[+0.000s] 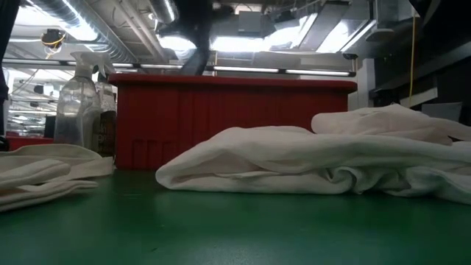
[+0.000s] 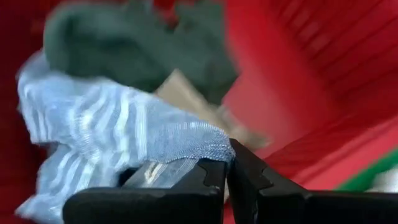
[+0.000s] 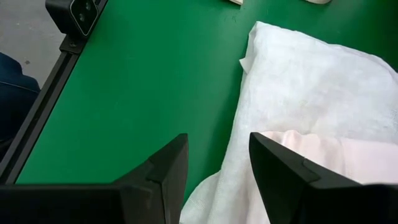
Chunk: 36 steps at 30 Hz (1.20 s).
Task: Fold Laundry from Bin
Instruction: Fold the blue checkered polo shirt
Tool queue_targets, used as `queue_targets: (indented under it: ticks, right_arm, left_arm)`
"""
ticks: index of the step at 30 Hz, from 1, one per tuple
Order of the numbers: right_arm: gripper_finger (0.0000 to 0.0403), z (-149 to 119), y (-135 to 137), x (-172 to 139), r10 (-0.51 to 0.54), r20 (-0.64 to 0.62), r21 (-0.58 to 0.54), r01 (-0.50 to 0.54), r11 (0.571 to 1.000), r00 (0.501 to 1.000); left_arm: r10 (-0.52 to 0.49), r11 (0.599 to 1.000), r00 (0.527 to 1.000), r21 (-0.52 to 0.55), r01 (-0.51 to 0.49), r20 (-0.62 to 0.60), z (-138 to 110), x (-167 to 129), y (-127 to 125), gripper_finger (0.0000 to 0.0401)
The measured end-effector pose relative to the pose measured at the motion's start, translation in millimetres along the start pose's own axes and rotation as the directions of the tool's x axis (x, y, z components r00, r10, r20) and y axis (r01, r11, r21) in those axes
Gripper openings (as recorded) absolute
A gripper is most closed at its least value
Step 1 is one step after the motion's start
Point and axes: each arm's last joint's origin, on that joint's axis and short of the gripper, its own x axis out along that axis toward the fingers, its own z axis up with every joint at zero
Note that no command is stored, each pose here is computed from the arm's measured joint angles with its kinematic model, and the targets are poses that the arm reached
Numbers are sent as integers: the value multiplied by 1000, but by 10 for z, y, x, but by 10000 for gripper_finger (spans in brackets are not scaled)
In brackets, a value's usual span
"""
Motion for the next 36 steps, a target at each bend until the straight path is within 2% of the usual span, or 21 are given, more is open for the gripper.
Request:
queue_targets:
  ticks: [4,7,11,14,18,21,25,27,29,31,33,36]
  right_arm:
    - [170,0,-1,1,0,0,0,0,1000,1000]
    - [170,0,0,0,0,0,0,0,1000,1000]
    - [170,1,-3,0,-11,4,0,11,1000,1000]
    - [170,5,-15,0,-49,19,-2,49,999,999]
    - [170,8,-31,-6,-92,34,-24,93,995,995]
    - [170,21,-53,-48,-98,48,-24,99,995,994]
    - [170,57,-100,-149,-97,84,-3,98,995,992]
    - [170,73,-131,-203,-116,106,9,115,993,988]
    - [170,92,-169,-269,-140,135,26,138,990,981]
    - [170,112,-211,-336,-175,166,46,170,984,970]
    - [170,132,-259,-404,-227,201,73,216,974,953]
    - [170,160,-336,-512,-320,255,112,300,947,913]
  left_arm:
    - [-119,991,983,-36,125,140,268,-413,-44,2]
    - [-211,972,945,-47,230,250,431,-744,-63,1]
    - [-337,926,851,-24,378,402,592,-1208,-79,1]
    - [-438,866,739,18,501,512,666,-1533,-119,1]
    - [-563,745,537,105,659,627,682,-1903,-168,0]
    - [-648,646,382,209,734,659,673,-2157,-186,0]
    - [-750,487,154,380,786,643,613,-2451,-220,0]
    - [-795,401,62,445,801,604,569,-2552,-239,0]
    - [-832,321,-3,486,813,555,511,-2643,-241,0]
    - [-860,260,-45,511,820,509,446,-2706,-267,0]
    - [-873,223,-68,521,824,482,381,-2763,-296,0]
    - [-886,203,-85,545,813,456,295,-2831,-332,0]
